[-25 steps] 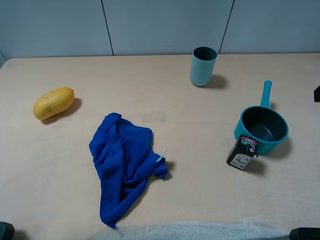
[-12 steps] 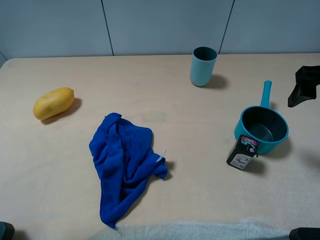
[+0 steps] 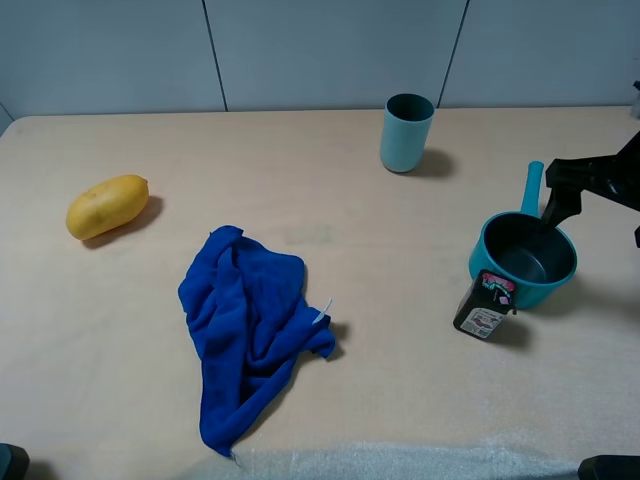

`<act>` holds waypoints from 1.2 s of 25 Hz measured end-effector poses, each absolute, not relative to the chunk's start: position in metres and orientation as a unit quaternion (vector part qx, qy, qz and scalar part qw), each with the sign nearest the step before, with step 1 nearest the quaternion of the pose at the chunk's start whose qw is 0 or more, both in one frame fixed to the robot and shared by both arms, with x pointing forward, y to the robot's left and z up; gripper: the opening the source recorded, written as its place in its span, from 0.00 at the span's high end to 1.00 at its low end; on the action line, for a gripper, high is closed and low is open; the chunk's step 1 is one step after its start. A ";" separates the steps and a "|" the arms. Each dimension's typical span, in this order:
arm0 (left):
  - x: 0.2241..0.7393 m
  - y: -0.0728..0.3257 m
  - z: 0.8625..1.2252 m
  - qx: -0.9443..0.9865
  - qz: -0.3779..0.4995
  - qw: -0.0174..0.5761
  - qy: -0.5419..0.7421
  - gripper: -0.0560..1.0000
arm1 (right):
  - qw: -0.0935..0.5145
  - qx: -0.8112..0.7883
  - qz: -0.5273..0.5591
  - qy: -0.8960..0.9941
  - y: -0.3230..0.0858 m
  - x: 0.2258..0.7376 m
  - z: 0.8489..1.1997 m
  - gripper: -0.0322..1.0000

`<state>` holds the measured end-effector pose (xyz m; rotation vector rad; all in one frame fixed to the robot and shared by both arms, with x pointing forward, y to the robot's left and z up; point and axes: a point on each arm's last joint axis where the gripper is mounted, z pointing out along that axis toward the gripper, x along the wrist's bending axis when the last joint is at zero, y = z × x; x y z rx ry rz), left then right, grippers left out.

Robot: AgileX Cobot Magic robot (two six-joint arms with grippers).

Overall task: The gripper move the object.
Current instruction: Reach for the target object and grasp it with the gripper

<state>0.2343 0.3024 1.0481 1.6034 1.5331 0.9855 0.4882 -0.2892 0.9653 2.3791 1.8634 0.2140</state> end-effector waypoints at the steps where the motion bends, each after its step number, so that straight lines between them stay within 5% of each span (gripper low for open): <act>1: 0.234 0.302 1.048 0.619 0.380 0.350 0.592 0.03 | 0.052 0.785 0.067 0.613 -0.289 0.490 0.961 0.30; 30: 0.234 0.302 1.048 0.619 0.380 0.349 0.592 0.03 | 0.000 0.790 0.000 0.613 -0.287 0.511 0.878 0.30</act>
